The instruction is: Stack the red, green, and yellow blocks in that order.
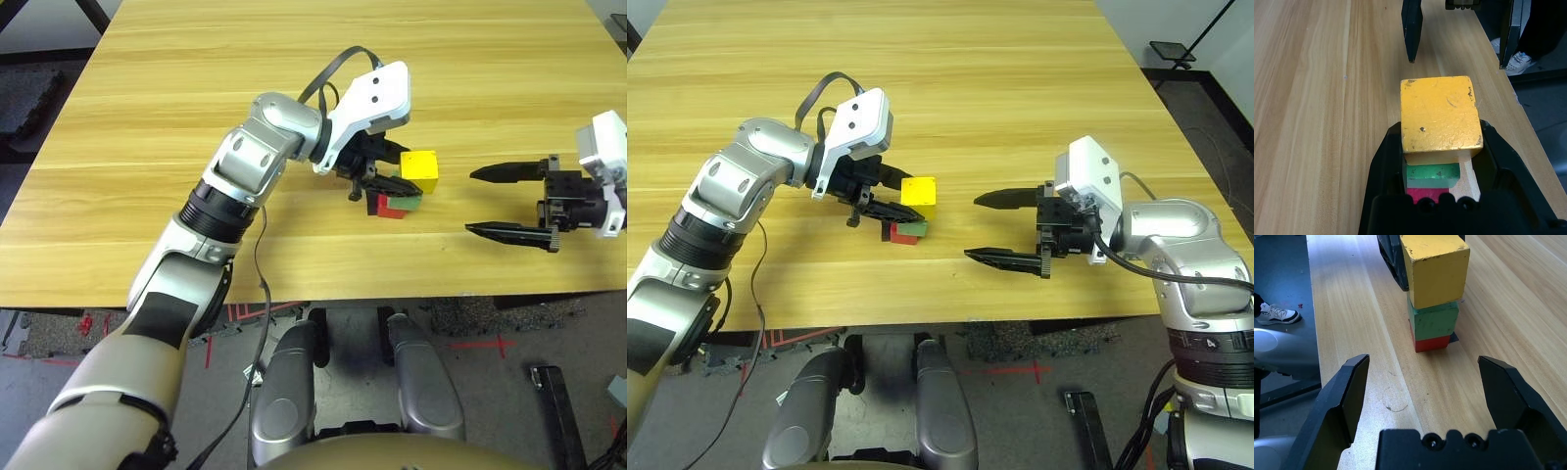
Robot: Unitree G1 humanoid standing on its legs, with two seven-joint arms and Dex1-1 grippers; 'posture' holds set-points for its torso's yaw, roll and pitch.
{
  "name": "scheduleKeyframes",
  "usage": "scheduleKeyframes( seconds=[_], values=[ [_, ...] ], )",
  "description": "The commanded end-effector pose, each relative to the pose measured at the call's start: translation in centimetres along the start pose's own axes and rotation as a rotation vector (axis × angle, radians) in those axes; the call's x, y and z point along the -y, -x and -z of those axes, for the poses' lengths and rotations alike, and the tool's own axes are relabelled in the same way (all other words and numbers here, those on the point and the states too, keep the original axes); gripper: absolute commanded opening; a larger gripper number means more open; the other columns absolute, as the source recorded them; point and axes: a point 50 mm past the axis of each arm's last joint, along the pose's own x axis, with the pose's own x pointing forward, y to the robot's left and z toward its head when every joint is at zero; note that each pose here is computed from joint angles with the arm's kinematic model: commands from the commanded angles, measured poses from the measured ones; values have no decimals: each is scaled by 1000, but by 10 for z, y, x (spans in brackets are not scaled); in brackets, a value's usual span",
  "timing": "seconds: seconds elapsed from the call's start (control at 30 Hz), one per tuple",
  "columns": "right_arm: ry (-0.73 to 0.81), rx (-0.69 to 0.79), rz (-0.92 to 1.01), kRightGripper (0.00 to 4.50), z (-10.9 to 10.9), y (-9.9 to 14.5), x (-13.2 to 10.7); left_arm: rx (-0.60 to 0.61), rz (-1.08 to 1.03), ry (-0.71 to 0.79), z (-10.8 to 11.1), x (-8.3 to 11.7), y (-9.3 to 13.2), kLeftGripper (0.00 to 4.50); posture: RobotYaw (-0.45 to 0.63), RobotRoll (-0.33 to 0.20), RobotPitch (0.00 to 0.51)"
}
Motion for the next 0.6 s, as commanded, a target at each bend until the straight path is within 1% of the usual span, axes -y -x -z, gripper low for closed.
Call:
scheduleKeyframes(
  seconds=[0.03, 0.6],
  values=[
    [6, 2, -12, 4500, 0, -2, -1, -11, 22, -4, 3, 2, -3, 1964, 177, 118, 287],
    [10, 12, -17, 4500, -2, -6, -1, -29, 33, 4, 11, 3, -4, 1964, 176, 113, 288]
  ],
)
